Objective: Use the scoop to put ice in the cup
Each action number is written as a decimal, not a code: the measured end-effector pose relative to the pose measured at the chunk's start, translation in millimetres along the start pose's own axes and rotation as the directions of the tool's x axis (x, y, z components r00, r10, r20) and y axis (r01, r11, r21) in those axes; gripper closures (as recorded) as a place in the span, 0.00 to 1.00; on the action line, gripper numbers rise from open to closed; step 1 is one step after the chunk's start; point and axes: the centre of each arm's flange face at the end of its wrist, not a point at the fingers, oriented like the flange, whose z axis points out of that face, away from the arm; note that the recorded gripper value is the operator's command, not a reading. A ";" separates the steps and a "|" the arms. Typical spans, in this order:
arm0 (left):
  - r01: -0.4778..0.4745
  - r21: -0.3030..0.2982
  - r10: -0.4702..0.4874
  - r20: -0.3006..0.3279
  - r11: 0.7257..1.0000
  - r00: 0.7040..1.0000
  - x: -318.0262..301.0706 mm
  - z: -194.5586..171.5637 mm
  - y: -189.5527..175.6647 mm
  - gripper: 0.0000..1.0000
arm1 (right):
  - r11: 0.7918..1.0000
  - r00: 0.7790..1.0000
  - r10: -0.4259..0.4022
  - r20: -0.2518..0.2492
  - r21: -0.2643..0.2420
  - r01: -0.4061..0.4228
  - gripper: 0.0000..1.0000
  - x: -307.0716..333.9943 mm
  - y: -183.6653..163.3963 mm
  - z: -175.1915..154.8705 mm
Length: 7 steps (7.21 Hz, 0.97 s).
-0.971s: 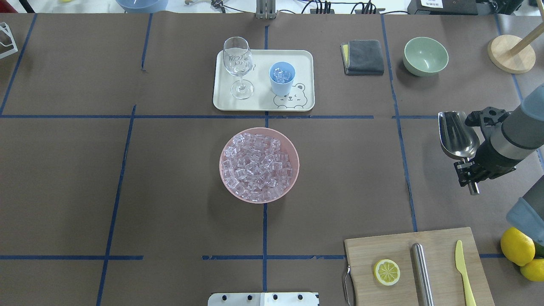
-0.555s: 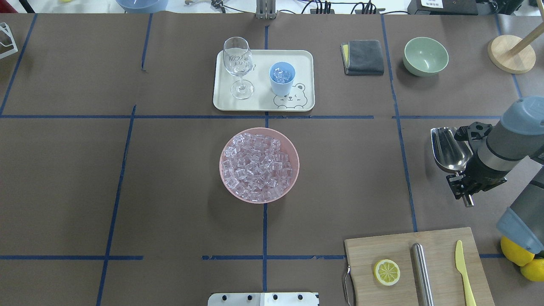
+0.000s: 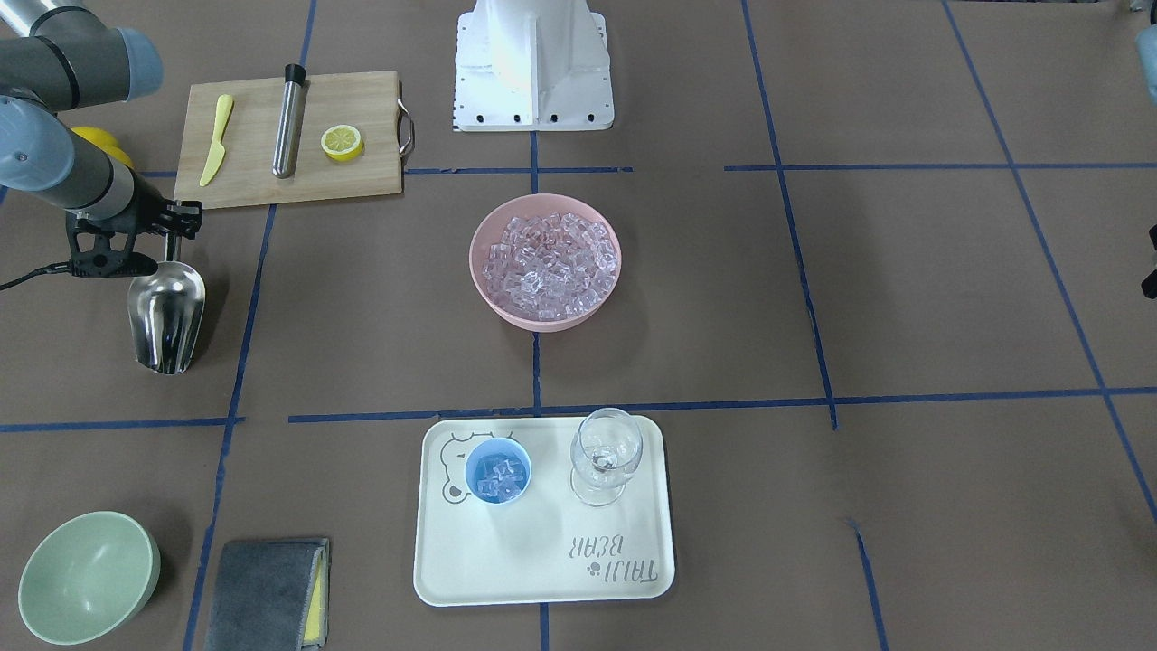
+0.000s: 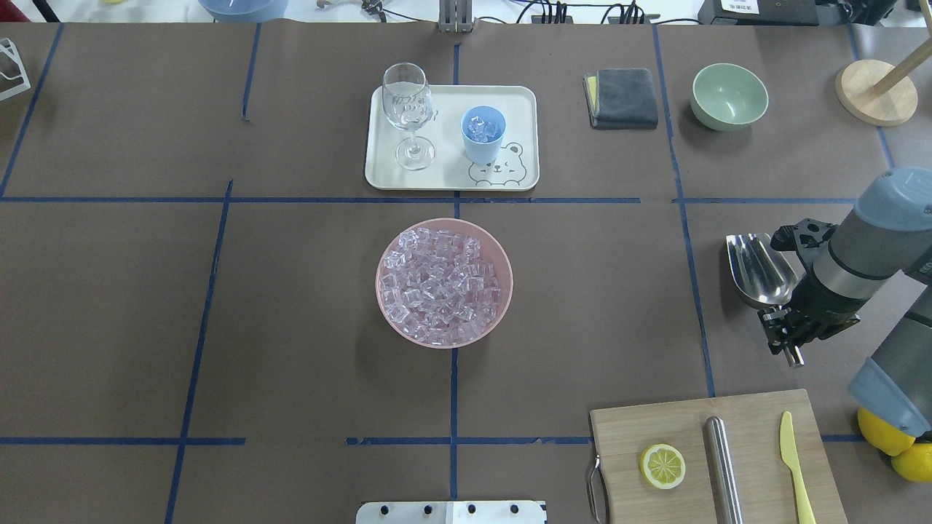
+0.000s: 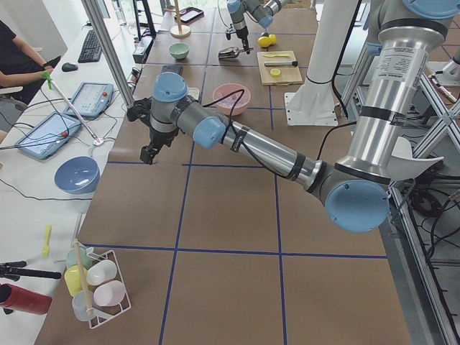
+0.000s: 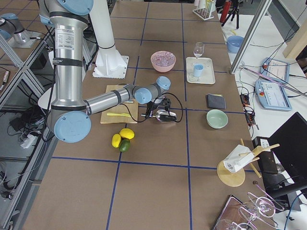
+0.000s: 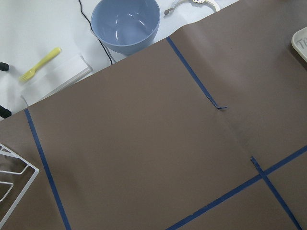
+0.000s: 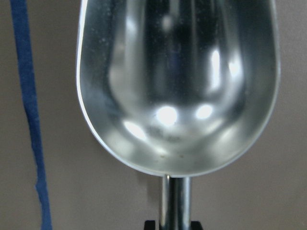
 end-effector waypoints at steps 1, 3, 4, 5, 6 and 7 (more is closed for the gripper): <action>0.000 0.000 0.000 0.000 1.000 1.000 0.1 0.1 0.0 0.00 | 1.000 1.000 0.003 -0.002 0.003 -0.003 0.00 0.2 -0.3 -0.2; 0.002 -0.002 -0.002 -0.001 1.000 1.000 -0.3 0.4 0.2 0.00 | 0.999 1.000 0.012 0.003 0.034 -0.012 0.00 4.0 -4.0 -11.6; 0.004 -0.004 -0.004 -0.001 1.000 1.000 -1.2 1.4 0.6 0.00 | 0.996 0.999 0.019 0.028 0.090 -0.021 0.00 14.2 -10.4 -34.0; 0.010 -0.010 -0.010 -0.001 1.000 1.000 -3.5 3.7 3.0 0.00 | 0.984 0.998 0.027 0.064 0.175 -0.038 0.00 32.5 -19.0 -65.6; 0.018 -0.018 -0.018 0.000 1.000 1.000 -6.6 6.6 7.6 0.00 | 0.961 0.995 0.037 0.091 0.269 -0.060 0.00 52.2 -26.8 -98.6; 0.024 -0.024 -0.024 0.000 0.999 1.000 -8.9 8.4 10.8 0.00 | 0.928 0.993 0.044 0.114 0.362 -0.083 0.00 72.1 -32.2 -131.5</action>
